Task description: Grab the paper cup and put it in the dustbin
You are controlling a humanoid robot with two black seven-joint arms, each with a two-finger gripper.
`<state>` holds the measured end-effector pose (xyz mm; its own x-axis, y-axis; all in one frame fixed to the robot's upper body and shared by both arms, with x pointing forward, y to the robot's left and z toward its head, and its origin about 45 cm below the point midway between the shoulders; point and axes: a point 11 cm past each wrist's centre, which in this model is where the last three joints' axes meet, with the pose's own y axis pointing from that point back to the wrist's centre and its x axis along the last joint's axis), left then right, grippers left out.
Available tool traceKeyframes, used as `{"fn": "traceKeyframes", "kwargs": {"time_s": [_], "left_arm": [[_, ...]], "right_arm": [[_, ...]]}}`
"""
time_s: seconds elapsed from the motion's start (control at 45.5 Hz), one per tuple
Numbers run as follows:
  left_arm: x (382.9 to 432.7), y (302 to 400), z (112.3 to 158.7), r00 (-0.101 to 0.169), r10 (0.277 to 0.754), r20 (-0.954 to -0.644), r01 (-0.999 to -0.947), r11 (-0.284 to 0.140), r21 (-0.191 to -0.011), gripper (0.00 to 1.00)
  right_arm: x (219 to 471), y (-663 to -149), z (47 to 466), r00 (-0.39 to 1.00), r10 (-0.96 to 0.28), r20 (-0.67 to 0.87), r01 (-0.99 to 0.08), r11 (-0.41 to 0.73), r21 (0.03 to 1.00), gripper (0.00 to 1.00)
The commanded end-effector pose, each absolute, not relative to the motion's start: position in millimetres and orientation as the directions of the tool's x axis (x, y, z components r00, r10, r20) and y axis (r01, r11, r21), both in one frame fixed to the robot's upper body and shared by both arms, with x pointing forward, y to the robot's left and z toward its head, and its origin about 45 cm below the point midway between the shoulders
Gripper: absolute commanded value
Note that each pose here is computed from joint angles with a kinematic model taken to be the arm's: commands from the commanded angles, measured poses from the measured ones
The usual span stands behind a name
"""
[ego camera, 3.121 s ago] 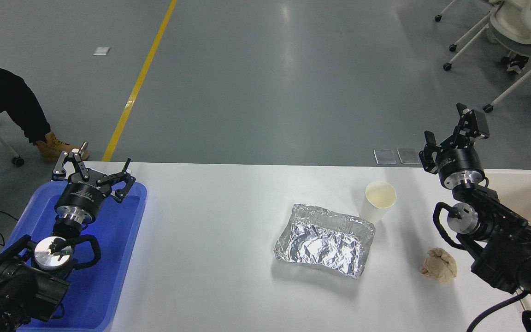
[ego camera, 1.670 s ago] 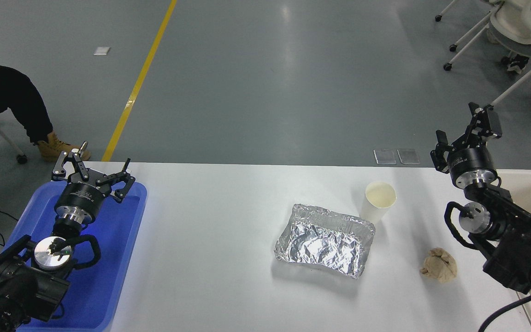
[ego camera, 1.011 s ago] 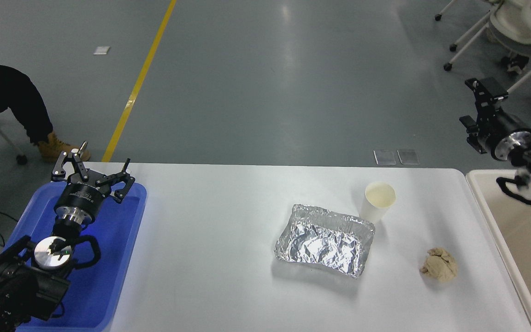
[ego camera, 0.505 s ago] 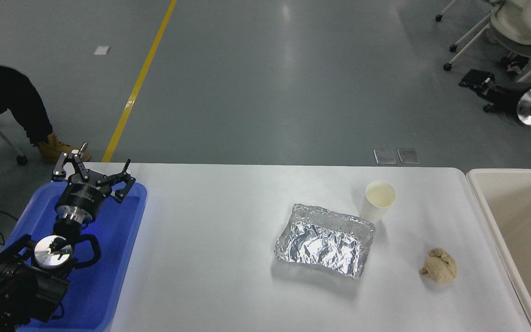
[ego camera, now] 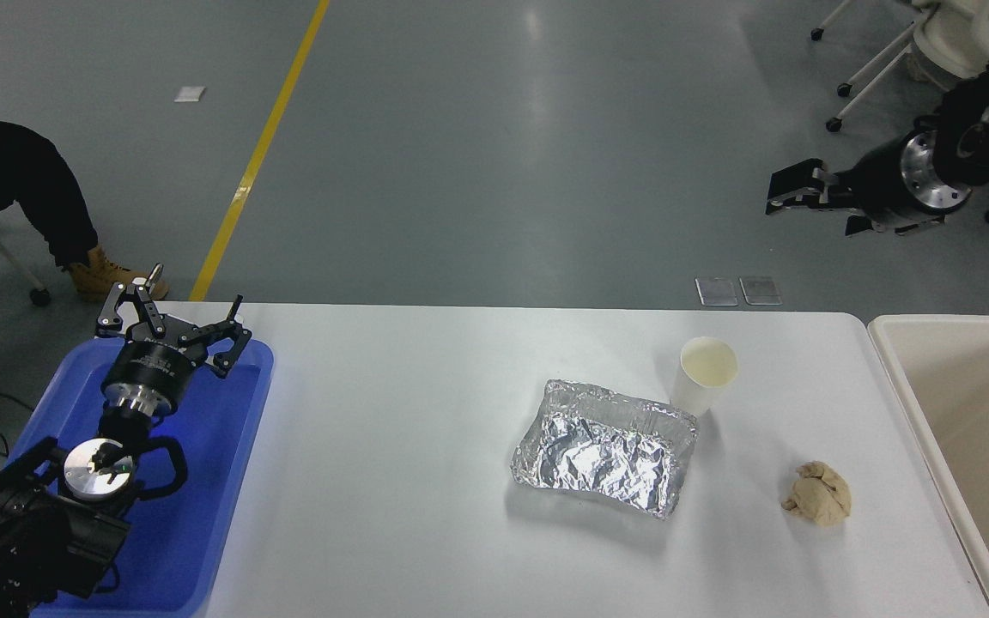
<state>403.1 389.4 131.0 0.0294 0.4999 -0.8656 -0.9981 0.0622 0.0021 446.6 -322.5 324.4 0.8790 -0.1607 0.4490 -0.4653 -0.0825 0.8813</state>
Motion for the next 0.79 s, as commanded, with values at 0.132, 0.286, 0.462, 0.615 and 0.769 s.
{"fn": "traceKeyframes", "kwargs": {"time_s": [0.132, 0.286, 0.462, 0.615, 0.769], "left_arm": [[403.2, 389.0, 131.2, 0.030, 0.500, -0.866, -0.9979, 0.064, 0.002, 1.00], [403.1, 389.5, 131.0, 0.029, 0.500, -0.866, -0.9981, 0.062, 0.002, 1.00], [403.1, 389.3, 130.9, 0.029, 0.500, -0.866, -0.9980, 0.063, 0.003, 1.00], [403.2, 389.0, 131.2, 0.030, 0.500, -0.866, -0.9979, 0.064, 0.002, 1.00], [403.1, 389.5, 131.0, 0.029, 0.500, -0.866, -0.9981, 0.062, 0.002, 1.00]], "right_arm": [[422.6, -294.9, 308.3, 0.943, -0.104, 0.316, -0.328, -0.130, 0.936, 1.00], [419.0, -298.5, 285.5, 0.949, -0.108, 0.297, -0.309, -0.118, 0.944, 1.00], [422.1, -301.2, 244.8, 0.942, -0.104, 0.319, -0.328, -0.084, 0.941, 1.00], [420.1, -307.4, 207.8, 0.933, -0.114, 0.342, -0.350, -0.059, 0.935, 1.00], [422.9, -319.2, 180.2, 0.916, -0.130, 0.380, -0.386, -0.024, 0.922, 1.00]]}}
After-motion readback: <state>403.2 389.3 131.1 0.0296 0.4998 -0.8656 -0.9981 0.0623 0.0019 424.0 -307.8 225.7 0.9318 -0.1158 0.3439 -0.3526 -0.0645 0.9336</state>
